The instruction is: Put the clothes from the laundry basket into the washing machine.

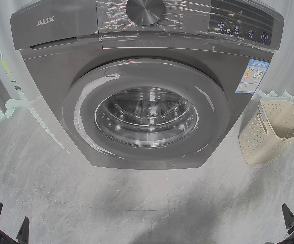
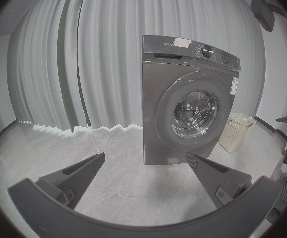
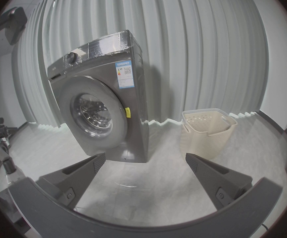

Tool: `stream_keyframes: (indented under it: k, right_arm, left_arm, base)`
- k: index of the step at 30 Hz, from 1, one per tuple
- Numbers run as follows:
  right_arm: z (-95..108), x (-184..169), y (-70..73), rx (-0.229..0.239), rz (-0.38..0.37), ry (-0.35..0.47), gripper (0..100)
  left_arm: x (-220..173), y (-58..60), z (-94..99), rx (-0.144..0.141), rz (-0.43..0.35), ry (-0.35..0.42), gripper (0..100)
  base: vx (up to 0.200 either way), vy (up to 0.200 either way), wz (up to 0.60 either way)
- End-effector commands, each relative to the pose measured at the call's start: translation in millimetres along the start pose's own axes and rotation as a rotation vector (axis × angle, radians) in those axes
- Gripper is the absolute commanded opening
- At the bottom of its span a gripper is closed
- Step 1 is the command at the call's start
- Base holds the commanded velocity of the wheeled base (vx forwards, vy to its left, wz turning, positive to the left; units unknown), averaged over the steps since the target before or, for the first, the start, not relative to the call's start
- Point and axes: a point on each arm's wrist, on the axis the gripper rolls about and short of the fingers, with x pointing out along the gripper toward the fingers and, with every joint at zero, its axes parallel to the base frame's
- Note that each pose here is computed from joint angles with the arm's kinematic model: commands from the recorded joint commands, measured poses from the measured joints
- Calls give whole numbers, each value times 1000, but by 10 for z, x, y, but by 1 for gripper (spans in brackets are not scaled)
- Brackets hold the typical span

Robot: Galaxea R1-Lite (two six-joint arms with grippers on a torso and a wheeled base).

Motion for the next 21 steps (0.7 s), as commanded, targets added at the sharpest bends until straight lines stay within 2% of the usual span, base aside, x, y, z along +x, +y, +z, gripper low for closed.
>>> stream_keyframes:
  k: [1,9,21]
  right_arm:
    - [-141,-86,-7,-12,-110,-43,100]
    - [-136,-86,-3,-39,-93,-45,100]
    - [-135,-86,-3,-40,-90,-47,100]
  left_arm:
    - [-1,0,-45,-3,1,0,100]
    - [-1,-1,-42,-1,3,-4,100]
    - [-1,0,-42,-4,5,-4,100]
  base:
    - [0,0,0]
    - [0,0,0]
    - [0,0,0]
